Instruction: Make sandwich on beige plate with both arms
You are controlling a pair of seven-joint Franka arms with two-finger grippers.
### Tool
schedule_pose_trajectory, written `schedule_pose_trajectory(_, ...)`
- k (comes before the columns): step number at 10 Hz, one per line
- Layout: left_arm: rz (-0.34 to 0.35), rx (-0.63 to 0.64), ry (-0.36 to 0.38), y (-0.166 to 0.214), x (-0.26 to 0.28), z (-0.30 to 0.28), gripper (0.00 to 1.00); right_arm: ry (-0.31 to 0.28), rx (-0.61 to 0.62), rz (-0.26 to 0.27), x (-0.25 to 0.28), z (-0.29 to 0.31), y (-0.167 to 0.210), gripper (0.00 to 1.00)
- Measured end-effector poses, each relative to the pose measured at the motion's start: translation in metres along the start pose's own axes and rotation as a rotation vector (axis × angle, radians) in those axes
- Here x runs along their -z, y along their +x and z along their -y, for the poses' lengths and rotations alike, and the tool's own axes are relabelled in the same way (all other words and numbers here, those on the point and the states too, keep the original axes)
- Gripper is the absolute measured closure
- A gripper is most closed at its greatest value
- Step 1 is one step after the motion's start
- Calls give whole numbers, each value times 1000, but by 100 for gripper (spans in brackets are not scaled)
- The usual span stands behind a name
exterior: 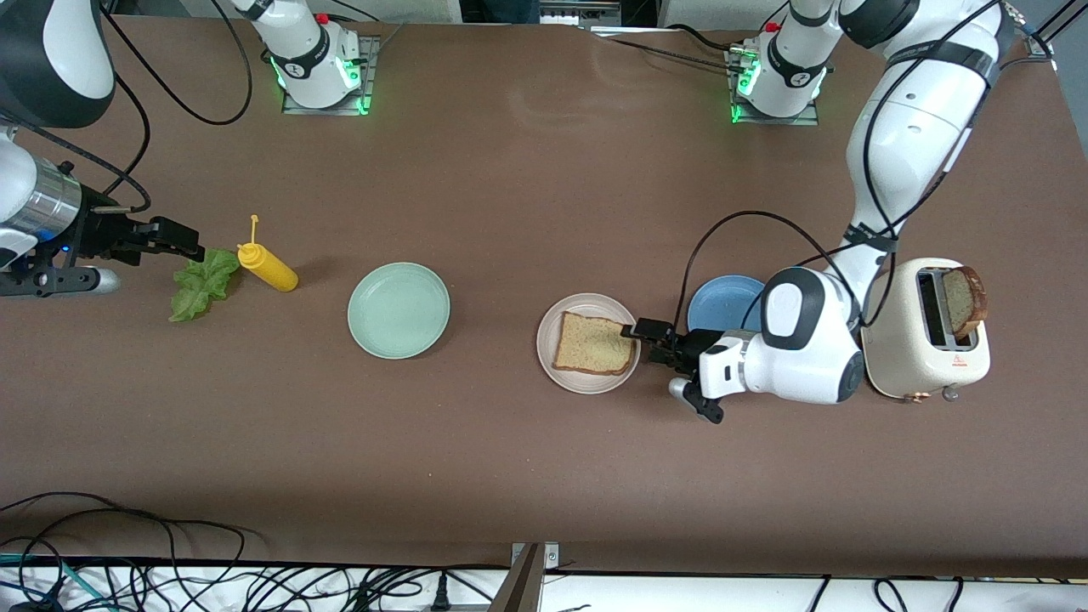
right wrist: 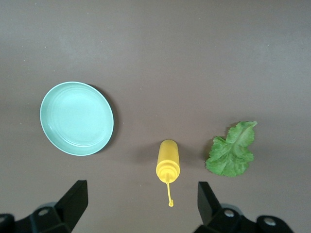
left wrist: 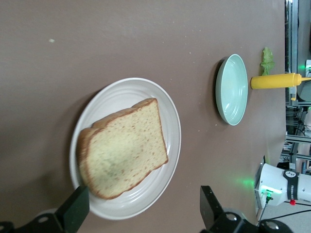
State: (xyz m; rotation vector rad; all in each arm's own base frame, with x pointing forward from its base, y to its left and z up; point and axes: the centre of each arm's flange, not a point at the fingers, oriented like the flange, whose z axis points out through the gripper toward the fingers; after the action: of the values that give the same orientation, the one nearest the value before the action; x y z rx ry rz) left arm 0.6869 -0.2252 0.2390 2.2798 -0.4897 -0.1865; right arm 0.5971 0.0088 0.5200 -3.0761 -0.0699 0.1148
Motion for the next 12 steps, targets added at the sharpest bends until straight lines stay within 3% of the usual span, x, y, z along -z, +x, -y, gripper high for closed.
schedule_pose_trajectory(4, 15, -2, 43, -14, 72, 2, 0, 0, -1, 1, 0, 0, 0, 0)
schedule_pose_trajectory(12, 78, 147, 477, -28, 136, -86, 0, 0, -1, 2, -1, -1, 0, 0)
